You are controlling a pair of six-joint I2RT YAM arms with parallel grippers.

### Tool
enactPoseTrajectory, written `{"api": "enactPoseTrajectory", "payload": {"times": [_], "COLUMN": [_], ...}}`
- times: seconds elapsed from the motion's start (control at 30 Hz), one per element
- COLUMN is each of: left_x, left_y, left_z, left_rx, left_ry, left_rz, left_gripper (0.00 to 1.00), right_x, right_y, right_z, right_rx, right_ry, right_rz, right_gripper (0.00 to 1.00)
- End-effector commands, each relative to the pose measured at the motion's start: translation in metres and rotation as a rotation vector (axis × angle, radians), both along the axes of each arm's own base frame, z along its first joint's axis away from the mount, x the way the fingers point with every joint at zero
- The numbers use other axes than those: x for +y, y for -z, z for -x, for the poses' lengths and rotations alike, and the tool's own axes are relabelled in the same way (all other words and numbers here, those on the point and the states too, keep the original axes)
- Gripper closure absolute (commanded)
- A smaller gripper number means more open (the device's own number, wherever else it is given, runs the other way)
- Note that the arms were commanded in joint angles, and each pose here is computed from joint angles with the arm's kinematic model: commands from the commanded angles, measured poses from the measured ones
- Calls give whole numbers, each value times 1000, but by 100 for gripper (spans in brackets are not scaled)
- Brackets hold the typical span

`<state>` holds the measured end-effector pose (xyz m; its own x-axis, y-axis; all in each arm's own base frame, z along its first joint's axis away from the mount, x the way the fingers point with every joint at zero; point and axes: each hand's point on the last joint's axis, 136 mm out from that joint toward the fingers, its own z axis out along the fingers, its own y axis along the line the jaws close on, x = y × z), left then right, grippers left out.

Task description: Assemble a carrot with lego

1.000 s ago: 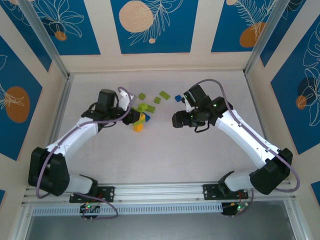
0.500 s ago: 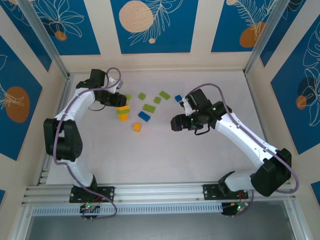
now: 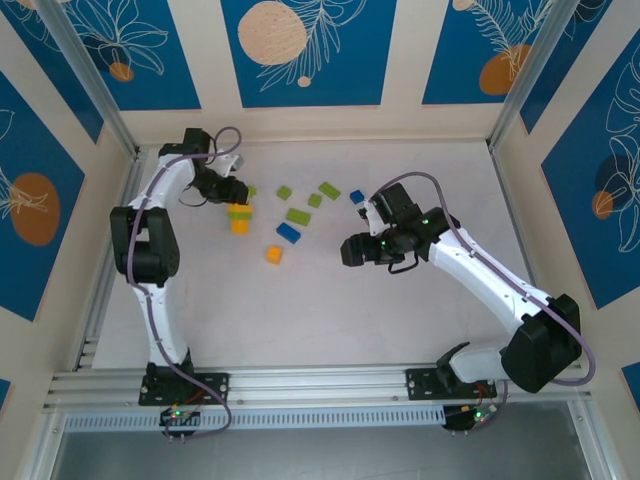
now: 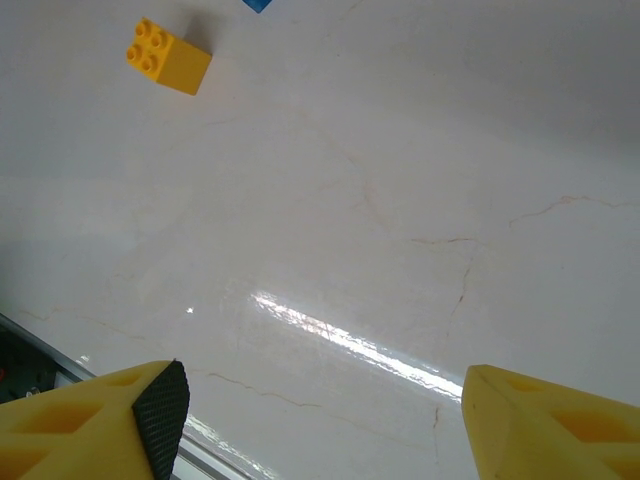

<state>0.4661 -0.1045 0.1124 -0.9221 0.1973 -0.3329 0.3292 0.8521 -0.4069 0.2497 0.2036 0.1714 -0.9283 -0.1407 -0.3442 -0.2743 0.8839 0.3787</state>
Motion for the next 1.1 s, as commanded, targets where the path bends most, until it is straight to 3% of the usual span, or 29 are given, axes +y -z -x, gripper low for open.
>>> {"api": "enactPoseTrajectory", "payload": {"times": [0.0,0.33,0.6,1.07], "left_x": [6,7,13,15], "left_y": [6,19,27,35], "left_z": [-2,-18,-26,-31], "left_rx": [43,70,84,101], "left_ry": [-1,-5,-23,-26], "left_rz": [52,106,113,124], "left_gripper": [78,74,64,59], "right_x": [3,-1,-3,-5], "right_y": [4,11,19,26], "right_z": [3,4,6,7], "right_rx": [17,31,48,62], "right_ry": [-16,-7,-3,0], "right_rz": [-19,-3,0,3], "right_gripper": [26,27,27,28]}}
